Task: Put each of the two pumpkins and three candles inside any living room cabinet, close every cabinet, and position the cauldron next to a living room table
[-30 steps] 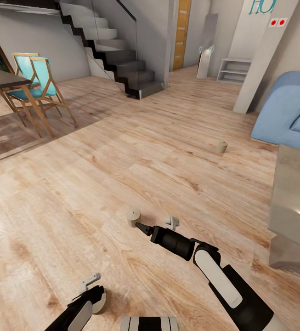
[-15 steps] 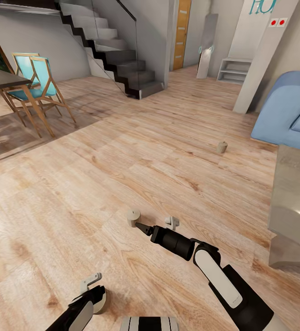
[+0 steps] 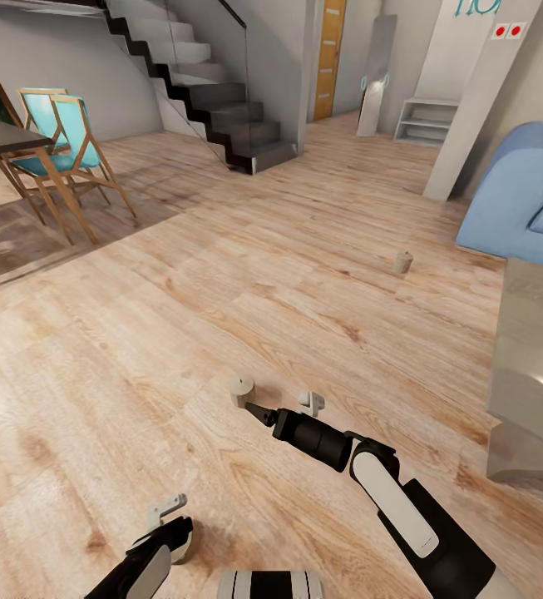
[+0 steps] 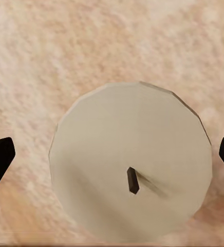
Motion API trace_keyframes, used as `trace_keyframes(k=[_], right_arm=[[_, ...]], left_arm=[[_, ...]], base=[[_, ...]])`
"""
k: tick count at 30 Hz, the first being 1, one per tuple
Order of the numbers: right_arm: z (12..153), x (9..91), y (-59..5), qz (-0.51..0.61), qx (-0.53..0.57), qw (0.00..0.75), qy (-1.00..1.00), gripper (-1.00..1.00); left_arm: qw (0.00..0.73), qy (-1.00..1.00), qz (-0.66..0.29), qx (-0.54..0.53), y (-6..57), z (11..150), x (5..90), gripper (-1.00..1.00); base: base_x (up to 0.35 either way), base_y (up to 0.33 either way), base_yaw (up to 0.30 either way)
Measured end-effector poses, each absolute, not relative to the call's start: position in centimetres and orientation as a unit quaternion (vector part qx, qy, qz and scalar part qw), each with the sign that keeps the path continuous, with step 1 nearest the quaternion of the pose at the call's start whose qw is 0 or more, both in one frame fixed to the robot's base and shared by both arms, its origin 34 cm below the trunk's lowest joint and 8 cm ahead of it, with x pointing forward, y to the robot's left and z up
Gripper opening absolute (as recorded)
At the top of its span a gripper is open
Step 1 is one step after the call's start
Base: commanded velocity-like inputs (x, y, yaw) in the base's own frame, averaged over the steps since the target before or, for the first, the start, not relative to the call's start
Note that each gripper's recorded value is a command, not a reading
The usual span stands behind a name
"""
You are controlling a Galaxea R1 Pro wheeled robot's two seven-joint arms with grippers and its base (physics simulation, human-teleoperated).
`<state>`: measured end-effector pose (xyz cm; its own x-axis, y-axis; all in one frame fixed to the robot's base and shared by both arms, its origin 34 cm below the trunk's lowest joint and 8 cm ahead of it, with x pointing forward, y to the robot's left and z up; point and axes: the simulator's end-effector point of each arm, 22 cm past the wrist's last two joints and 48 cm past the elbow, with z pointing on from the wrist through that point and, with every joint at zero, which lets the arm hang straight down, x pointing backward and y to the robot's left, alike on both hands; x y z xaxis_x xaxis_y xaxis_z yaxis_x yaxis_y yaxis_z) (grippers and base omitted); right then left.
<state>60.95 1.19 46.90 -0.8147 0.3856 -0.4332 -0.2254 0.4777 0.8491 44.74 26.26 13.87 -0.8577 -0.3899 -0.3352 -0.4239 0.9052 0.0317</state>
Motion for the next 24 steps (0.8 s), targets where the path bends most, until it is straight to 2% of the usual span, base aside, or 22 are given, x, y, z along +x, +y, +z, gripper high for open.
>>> trace_keyframes(k=[24], right_arm=[[47.0, 61.0, 1.2, 0.509, 0.050, 0.301, 0.805, 1.00]], left_arm=[[0.165, 0.969, 0.042, -0.179, 24.3, 13.9, 44.8, 1.00]], base=[[0.000, 0.000, 0.000]])
